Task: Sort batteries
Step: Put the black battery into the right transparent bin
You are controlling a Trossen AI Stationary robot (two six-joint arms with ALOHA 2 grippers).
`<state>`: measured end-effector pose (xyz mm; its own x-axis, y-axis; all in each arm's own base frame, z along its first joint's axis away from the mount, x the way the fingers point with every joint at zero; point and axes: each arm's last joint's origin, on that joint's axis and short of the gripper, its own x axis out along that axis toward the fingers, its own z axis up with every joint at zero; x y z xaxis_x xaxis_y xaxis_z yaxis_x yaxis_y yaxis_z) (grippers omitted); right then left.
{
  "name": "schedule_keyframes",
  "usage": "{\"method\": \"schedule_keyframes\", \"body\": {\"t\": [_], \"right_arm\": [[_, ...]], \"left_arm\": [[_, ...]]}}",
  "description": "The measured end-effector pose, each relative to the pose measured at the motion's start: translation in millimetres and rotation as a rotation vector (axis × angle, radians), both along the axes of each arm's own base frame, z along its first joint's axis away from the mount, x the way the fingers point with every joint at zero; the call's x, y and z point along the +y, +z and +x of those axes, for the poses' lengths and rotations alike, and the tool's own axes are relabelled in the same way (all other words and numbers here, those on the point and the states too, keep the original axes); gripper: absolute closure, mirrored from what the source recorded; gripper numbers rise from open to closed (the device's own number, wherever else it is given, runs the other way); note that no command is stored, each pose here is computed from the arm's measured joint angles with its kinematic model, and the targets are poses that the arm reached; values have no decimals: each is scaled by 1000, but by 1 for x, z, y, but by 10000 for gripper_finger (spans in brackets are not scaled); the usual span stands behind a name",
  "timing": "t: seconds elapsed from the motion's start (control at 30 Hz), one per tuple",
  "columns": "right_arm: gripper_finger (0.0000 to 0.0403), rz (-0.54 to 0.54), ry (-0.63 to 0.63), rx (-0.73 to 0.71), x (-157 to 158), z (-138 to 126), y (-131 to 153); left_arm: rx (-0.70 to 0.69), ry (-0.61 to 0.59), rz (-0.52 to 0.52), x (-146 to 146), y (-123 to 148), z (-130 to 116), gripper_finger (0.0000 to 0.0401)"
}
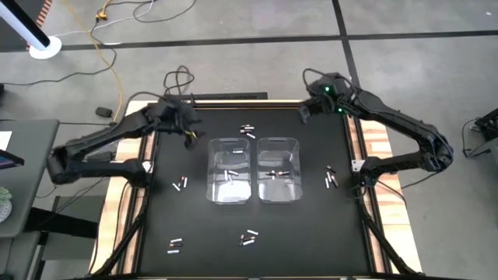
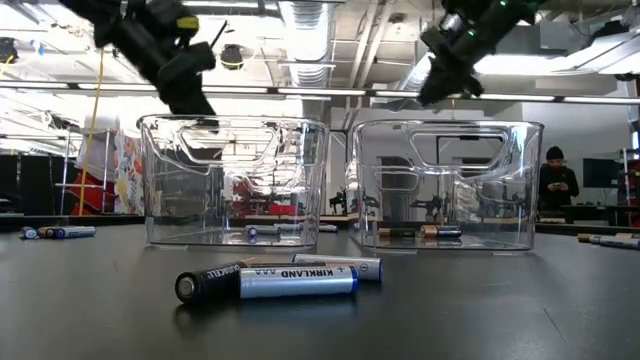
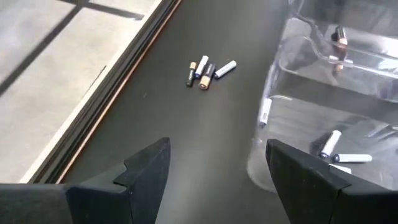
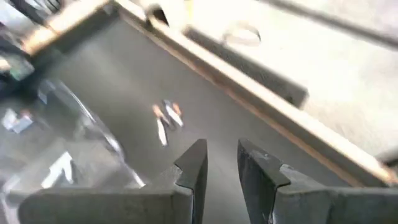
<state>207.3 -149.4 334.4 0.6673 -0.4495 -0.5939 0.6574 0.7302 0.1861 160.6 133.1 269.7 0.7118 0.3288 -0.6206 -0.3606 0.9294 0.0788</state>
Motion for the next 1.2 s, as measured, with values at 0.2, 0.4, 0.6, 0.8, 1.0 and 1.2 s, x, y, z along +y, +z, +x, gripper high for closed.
{"method": "schedule_keyframes", "body": {"t": [0.2,0.4,0.6,0.8,1.0,1.2], "right_arm": [[296,-20,75,24,-13,44,13],[296,22,149,188,-42,101,13],[296,41,248,365,-73,150,5],[296,14,371,491,-93,181,-12],[296,7,458,578,-104,194,-48],[296,15,522,637,-107,205,-76]], "left_arm": [[-5,36,2,30,-13,-20,142],[4,49,49,40,-14,-25,142],[15,48,55,40,-14,-25,142],[5,98,-16,39,-16,-26,142],[9,116,-48,38,-18,-27,142],[4,124,-55,38,-17,-27,142]]}}
